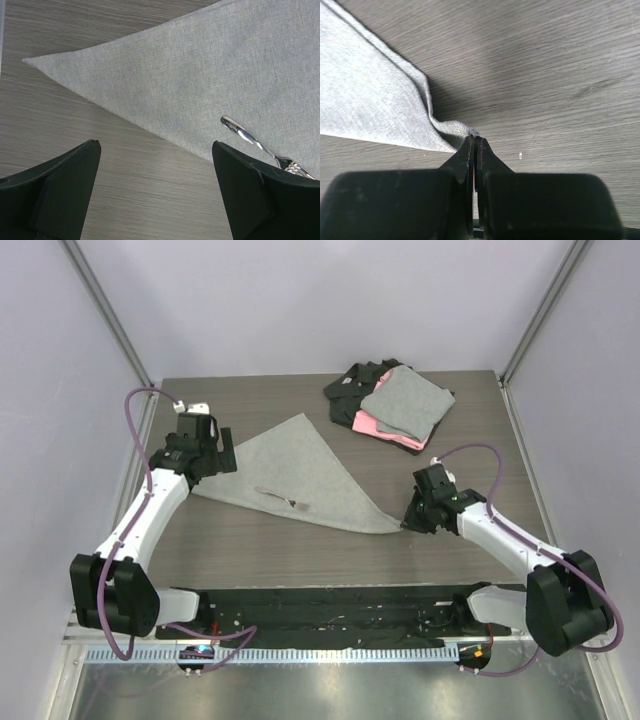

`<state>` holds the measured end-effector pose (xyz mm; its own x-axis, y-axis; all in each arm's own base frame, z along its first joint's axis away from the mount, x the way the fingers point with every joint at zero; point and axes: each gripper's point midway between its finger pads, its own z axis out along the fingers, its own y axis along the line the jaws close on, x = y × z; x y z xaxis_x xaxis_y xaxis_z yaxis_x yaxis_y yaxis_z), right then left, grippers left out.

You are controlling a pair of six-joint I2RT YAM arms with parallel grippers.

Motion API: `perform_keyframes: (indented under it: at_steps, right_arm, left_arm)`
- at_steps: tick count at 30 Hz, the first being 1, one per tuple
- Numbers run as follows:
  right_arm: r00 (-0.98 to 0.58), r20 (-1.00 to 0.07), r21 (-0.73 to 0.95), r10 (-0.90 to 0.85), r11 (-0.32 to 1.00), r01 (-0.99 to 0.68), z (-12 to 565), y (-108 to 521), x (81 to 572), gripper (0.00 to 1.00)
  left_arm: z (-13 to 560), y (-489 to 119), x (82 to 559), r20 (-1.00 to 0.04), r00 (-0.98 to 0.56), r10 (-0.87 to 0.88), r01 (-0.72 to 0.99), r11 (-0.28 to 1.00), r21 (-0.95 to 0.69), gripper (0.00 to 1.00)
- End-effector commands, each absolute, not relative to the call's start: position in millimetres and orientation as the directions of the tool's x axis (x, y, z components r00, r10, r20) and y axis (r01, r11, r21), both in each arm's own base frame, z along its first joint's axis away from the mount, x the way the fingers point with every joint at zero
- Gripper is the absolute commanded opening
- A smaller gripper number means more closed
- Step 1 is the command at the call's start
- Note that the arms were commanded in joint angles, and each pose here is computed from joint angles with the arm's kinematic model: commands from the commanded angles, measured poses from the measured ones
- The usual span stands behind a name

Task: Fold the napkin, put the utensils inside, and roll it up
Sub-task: Fold the napkin

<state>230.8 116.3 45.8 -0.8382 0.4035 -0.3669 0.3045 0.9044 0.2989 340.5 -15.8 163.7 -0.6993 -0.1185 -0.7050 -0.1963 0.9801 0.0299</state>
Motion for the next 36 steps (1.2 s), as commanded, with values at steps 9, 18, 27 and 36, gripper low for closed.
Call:
perform_keyframes:
  at_steps: [9,18,27,36]
  right_arm:
    - [-0.770,-0.511,0.366,0.382,0.907,0.207,108,156,257,0.01]
    - [-0.781,-0.540,0.404,0.313,0.911,0.086,113,224,276,0.01]
    - [-0.797,-0.560,0.455,0.225,0.888,-0.069,113,308,306,0.01]
    - [-0.798,-0.582,0.511,0.160,0.835,-0.205,124,384,329,0.01]
  left_arm:
    - [174,-14,342,-0.733,-0.667,-0.132,-0.208,0.978,0.013,1.00]
    - [173,-16,342,-0.729,-0.670,-0.139,-0.204,0.979,0.000,1.00]
    - [167,-19,340,-0.714,-0.683,-0.151,-0.202,0.979,-0.015,1.00]
    - [161,-19,341,-0.700,-0.695,-0.164,-0.209,0.978,-0.022,1.00]
